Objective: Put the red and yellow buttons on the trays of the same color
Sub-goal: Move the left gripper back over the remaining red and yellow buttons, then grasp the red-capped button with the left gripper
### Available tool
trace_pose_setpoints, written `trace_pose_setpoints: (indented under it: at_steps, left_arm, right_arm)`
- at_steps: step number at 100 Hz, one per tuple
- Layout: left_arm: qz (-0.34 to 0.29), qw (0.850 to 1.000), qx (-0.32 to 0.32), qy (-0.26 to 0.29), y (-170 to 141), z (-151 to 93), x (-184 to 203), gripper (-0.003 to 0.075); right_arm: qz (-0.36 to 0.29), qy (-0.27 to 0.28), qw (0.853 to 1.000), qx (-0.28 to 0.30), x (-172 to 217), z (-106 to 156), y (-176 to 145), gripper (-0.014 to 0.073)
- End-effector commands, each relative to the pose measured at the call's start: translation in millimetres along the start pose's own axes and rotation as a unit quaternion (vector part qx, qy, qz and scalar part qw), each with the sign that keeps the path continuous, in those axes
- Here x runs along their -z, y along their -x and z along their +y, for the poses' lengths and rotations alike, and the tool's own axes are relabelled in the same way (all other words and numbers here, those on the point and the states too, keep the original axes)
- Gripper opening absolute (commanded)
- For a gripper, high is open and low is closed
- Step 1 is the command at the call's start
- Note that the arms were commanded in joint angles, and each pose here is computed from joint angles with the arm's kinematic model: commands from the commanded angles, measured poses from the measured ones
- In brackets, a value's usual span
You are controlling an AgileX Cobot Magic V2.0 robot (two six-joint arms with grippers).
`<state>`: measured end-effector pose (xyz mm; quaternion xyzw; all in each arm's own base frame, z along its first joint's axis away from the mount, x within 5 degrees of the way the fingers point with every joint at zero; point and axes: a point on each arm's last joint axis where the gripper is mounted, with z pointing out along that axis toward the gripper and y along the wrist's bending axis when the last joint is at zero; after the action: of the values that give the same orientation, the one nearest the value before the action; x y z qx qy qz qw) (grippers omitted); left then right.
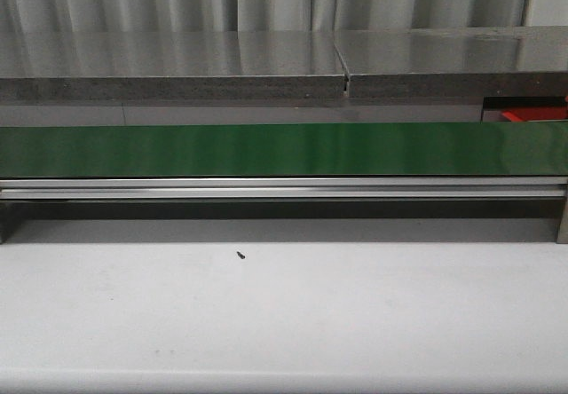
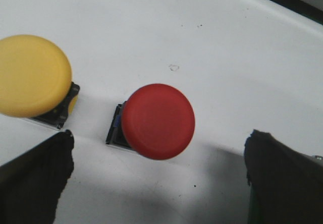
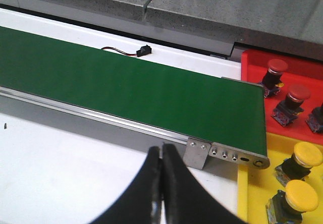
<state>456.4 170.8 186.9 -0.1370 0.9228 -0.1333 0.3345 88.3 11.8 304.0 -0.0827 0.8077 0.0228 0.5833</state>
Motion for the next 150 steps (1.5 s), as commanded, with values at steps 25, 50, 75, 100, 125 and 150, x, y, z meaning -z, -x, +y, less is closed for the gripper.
trace_pose_setpoints:
  at_steps: [25, 50, 75, 100, 125, 150]
  left_arm:
    - [-0.059, 0.998, -0.007, -0.003, 23, -24, 11, 0.066]
    - [-0.072, 0.997, -0.006, 0.011, 25, -21, 12, 0.066]
    - [-0.084, 0.996, -0.007, 0.018, 28, -19, 10, 0.066]
    - [-0.067, 0.998, 0.0, -0.004, 37, -18, -3, 0.0628]
    - [-0.076, 0.997, -0.005, -0.003, 43, -20, 1, 0.0558]
    - [-0.063, 0.998, -0.005, -0.011, 40, -21, 1, 0.0345]
  right_arm:
    - [-0.037, -0.016, 0.999, 0.002, 3, -3, 12, -0.0068]
    - [-0.037, -0.016, 0.999, 0.002, 3, -3, 12, -0.0068]
    - [-0.037, -0.016, 0.999, 0.002, 3, -3, 12, -0.0068]
    - [-0.037, -0.016, 0.999, 0.002, 3, -3, 12, -0.0068]
    - [-0.037, -0.016, 0.999, 0.002, 3, -3, 12, -0.0068]
    - [-0.037, -0.016, 0.999, 0.002, 3, -3, 12, -0.0068]
